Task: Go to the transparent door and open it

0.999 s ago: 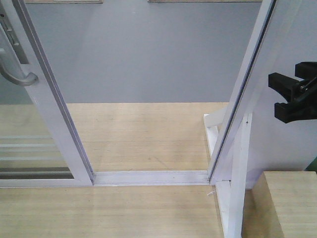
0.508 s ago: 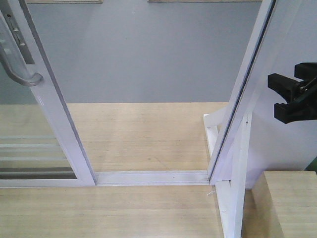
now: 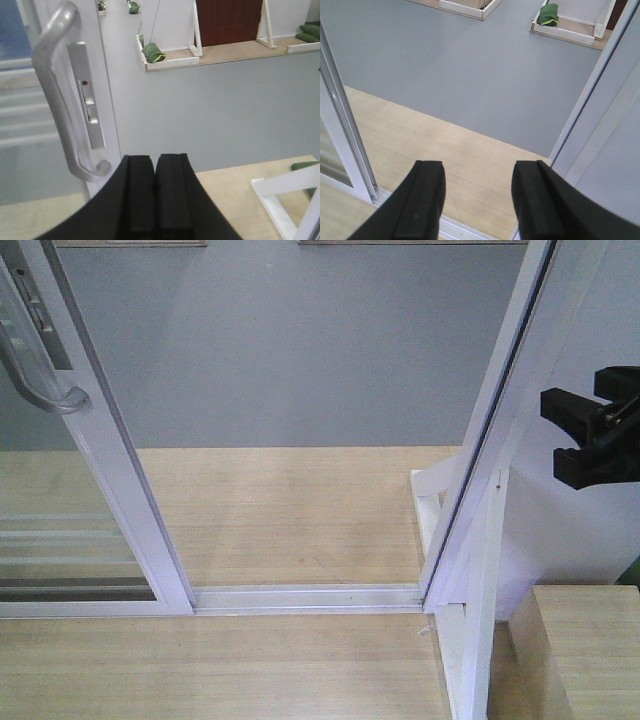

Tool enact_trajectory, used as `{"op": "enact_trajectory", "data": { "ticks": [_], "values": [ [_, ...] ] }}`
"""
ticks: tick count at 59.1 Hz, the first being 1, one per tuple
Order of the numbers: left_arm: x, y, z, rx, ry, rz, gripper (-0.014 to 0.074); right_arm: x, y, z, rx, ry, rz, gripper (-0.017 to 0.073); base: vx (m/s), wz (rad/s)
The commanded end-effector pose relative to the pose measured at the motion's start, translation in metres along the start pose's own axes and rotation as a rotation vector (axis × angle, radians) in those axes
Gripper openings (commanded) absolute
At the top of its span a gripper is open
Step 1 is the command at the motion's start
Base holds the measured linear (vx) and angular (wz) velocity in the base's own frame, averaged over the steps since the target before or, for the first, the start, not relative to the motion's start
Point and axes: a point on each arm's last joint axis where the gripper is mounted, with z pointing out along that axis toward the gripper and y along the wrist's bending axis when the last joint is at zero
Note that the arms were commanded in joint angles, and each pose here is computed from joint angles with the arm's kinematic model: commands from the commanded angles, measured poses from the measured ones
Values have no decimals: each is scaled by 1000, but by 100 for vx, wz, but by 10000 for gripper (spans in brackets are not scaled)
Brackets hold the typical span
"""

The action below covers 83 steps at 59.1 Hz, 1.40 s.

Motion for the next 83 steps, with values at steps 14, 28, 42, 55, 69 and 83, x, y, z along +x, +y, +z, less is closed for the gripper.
{"op": "enact_trajectory", "data": {
  "ticks": [14, 28, 42, 55, 69, 83],
  "values": [
    [78, 3, -42, -156, -263, -235, -7, -15, -5, -6, 43, -99, 1, 386, 0, 0],
    [118, -6, -49, -135, -264, 193, -7, -15, -5, -6, 43, -99, 1, 386, 0, 0],
    [156, -8, -58, -94, -248, -99, -7, -15, -5, -6, 43, -99, 1, 386, 0, 0],
    [163, -8, -57, -101, -174, -42, -7, -14, -4, -6, 39, -93, 1, 386, 0, 0],
    [163, -8, -57, -100, -167, -44, -7, -15, -4, -6, 40, -93, 1, 386, 0, 0],
    [163, -8, -57, -100, -167, -44, -7, -15, -4, -6, 40, -93, 1, 386, 0, 0]
  ]
}}
